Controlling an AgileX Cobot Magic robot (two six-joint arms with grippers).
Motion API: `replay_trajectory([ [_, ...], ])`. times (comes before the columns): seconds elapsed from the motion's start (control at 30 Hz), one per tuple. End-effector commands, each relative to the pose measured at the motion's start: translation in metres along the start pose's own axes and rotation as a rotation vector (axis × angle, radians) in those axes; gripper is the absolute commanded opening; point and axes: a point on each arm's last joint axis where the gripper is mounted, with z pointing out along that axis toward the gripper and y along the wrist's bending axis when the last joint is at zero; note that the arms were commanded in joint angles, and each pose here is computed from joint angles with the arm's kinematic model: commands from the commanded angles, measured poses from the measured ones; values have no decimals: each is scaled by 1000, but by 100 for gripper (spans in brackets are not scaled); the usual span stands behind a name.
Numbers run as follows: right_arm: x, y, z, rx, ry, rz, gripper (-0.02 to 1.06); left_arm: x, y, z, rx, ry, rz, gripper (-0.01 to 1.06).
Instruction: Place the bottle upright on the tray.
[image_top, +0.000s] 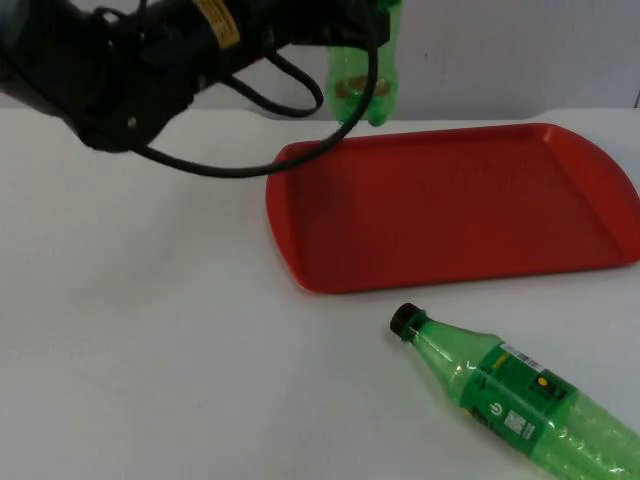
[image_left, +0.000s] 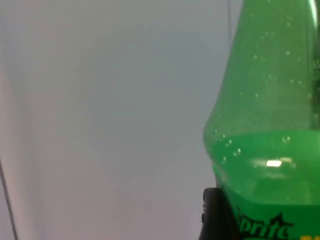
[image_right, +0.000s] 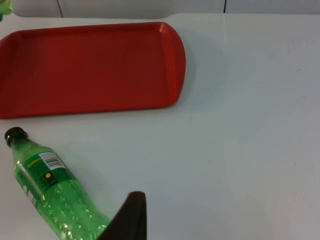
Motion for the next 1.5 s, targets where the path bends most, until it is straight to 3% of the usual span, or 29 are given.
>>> replay_trajectory([
  [0.0, 0, 0, 0, -2, -4, -1, 105, 3, 4, 0, -32, -72, -17, 0],
  [0.13, 0, 0, 0, -2, -4, -1, 105, 27, 6, 0, -44, -52, -19, 0],
  [0.23, 0, 0, 0, -2, -4, -1, 105, 49, 4, 8, 13, -20, 4, 0],
  [0.73, 0, 0, 0, -2, -4, -1, 105, 98, 10, 22, 22, 32, 39, 0],
  [1.47, 0, 0, 0, -2, -4, -1, 105, 123, 1, 18, 116, 104, 83, 0],
])
